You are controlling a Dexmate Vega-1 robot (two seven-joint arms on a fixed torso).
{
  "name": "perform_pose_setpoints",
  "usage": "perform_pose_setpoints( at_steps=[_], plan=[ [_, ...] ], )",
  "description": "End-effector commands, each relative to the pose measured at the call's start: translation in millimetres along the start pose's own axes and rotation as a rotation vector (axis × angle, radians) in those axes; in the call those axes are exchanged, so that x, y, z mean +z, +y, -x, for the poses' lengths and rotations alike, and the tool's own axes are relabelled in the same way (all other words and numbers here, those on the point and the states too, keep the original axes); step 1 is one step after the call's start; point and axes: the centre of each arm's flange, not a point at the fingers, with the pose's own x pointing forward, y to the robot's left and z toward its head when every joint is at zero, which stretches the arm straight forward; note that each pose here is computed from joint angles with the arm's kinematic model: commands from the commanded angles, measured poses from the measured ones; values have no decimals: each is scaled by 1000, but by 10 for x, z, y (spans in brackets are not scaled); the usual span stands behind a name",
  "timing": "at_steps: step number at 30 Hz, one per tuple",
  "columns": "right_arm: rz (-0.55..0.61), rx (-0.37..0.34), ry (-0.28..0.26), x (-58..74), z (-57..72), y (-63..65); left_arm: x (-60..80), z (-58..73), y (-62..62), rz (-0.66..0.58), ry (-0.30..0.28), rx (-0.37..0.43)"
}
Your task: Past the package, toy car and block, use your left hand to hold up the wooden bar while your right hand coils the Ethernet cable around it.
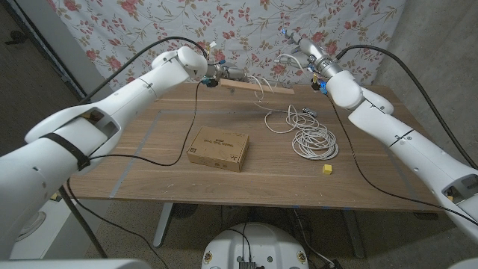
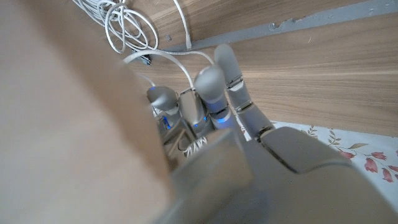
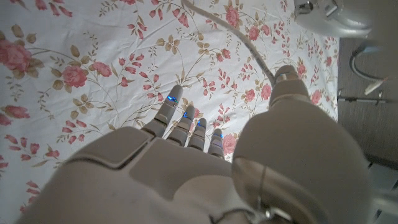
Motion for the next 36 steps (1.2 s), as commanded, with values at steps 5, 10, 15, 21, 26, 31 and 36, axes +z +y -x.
perform_pose_setpoints(
  at_steps=[5,10,15,21,26,31,36],
  plan=[
    [639,125,348,88,-131,-29,30,-22,68,-5,-17,6],
    [706,207,486,88,-198,-41,52,-3,80,-10,-22,7],
    [791,243,549,112,-220,-37,57,31,77,-12,-24,8],
    [899,343,692,110,-279,-18,65,96,66,-14,-27,13],
    [956,359,850,57,-294,-22,62,151,50,-15,-27,17],
    [954,286,886,57,-245,-53,73,179,29,-17,-29,16],
    [838,352,849,100,-196,-171,84,221,11,-19,-30,20]
  ],
)
